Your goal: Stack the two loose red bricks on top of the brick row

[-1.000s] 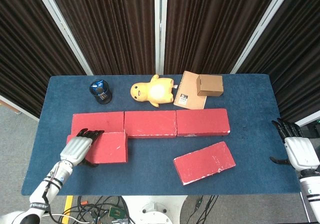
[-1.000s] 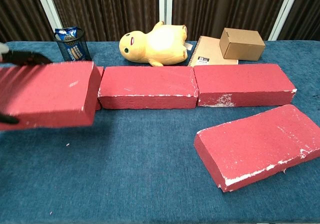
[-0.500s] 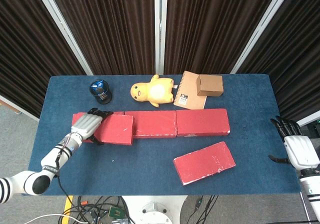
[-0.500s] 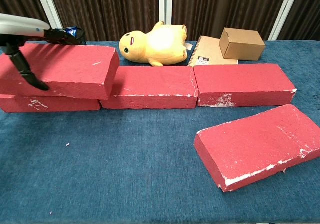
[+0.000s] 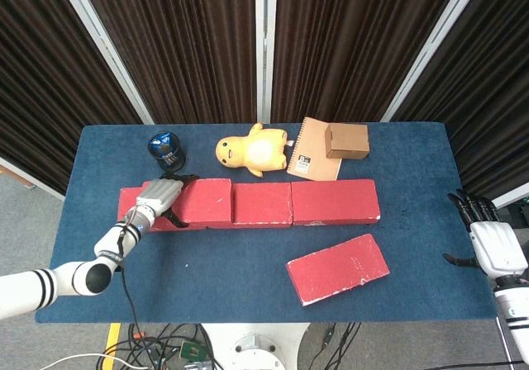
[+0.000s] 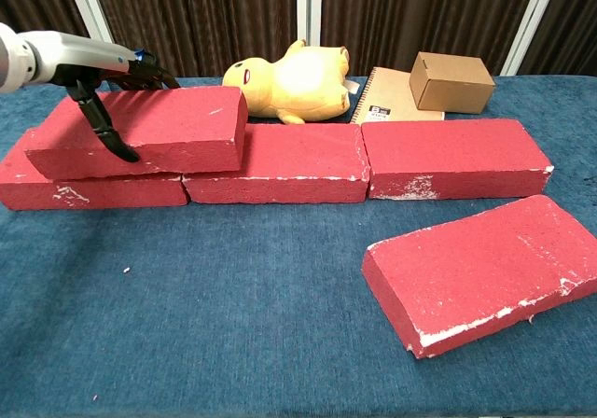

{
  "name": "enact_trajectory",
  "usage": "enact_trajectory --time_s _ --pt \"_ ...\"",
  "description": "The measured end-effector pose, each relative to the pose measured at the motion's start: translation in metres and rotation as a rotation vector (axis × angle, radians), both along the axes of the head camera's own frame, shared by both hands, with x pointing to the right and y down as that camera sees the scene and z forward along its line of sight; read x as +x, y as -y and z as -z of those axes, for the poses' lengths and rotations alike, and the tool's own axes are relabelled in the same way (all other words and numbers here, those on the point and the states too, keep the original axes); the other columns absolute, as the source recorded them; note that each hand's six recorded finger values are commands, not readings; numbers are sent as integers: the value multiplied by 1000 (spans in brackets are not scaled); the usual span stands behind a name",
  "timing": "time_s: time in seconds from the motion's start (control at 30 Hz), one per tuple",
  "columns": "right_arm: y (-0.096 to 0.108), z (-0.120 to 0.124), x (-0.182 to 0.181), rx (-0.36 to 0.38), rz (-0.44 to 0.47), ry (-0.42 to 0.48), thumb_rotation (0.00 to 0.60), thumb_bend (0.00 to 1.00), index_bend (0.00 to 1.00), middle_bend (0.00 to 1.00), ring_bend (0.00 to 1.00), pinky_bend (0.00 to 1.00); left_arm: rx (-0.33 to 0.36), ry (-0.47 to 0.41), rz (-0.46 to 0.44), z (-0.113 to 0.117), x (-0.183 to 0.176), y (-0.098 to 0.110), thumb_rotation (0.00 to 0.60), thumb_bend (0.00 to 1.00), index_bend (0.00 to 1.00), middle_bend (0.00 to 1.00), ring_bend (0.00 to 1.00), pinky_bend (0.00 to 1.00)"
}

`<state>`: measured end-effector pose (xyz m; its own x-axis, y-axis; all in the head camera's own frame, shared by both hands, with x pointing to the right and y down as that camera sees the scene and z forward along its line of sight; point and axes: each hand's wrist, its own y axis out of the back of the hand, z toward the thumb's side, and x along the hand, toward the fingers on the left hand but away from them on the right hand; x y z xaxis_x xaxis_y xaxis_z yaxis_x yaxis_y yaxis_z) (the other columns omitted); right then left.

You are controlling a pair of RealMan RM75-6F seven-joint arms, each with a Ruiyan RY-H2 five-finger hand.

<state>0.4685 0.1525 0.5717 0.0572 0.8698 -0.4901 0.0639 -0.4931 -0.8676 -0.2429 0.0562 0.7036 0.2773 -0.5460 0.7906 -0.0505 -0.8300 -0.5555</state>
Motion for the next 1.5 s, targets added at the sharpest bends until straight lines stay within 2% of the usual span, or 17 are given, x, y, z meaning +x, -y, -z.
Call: enact_trajectory --time_s 0.47,0.93,1.5 --pt "-4 -7 6 -27 -16 -8 600 0 0 0 0 0 -13 48 -26 -14 17 9 600 178 90 154 167 40" --pt "0 -3 8 -15 -22 -1 600 0 0 0 0 0 -29 57 6 -16 19 9 600 178 87 154 167 40" --pt "0 -5 8 -24 -25 -4 600 0 0 0 0 0 -27 49 -14 -11 24 7 600 178 87 154 167 35"
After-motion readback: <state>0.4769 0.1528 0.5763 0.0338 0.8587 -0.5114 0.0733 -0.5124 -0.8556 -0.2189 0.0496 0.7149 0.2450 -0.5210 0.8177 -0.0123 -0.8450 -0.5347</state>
